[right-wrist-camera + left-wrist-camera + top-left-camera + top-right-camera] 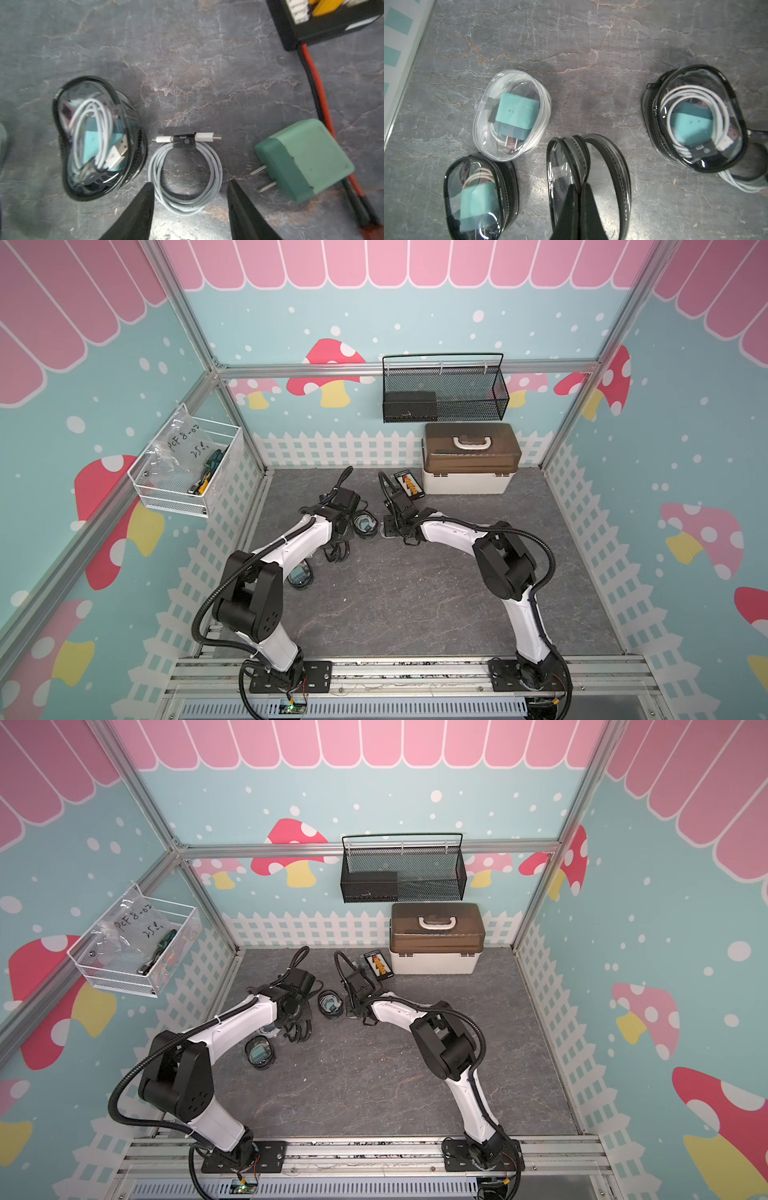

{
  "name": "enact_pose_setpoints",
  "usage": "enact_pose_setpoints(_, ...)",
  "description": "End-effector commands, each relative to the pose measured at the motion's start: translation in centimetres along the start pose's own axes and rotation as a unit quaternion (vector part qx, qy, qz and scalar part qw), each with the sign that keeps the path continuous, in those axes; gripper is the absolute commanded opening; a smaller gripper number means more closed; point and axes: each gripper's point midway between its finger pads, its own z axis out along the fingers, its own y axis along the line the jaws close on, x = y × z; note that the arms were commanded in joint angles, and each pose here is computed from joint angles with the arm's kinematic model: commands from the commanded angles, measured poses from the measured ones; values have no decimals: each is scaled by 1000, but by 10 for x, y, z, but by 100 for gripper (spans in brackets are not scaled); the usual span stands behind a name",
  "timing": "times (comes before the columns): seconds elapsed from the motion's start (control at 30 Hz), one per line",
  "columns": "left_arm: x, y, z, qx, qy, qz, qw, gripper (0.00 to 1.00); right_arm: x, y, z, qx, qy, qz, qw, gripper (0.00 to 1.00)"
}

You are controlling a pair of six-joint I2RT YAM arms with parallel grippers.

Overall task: Pack away charging kits
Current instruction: Pick up the storage bag at the center of the board, then place the charging cable in the storage bag.

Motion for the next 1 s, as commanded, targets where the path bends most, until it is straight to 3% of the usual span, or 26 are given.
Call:
enact_pose_setpoints(0.0, 3, -2, -10, 23, -4, 1, 1000, 0, 15, -21, 13, 60, 30, 6, 998, 54)
enact_pose_setpoints(0.23, 3, -6, -18, 46, -3, 0, 999, 0, 30, -30, 29, 105, 56, -16, 993, 44)
enact_pose_setpoints(0.37, 4, -8, -19, 50, -2, -1, 999, 0, 38, -27, 29, 112, 62, -36, 991, 21)
enact_pose_setpoints(0.57, 7, -17, -17, 73, 7, 9, 997, 0, 48, -35, 21, 117, 67, -51, 990, 0)
enact_pose_setpoints(0.8, 17, -54, -22, 141, 19, 58, 988, 0, 39, -28, -45, 28, -7, -78, 997, 0)
enact_pose_setpoints(0.97, 29, -86, -30, 145, 8, 128, 981, 0, 40, -17, -102, -49, -86, -124, 987, 0)
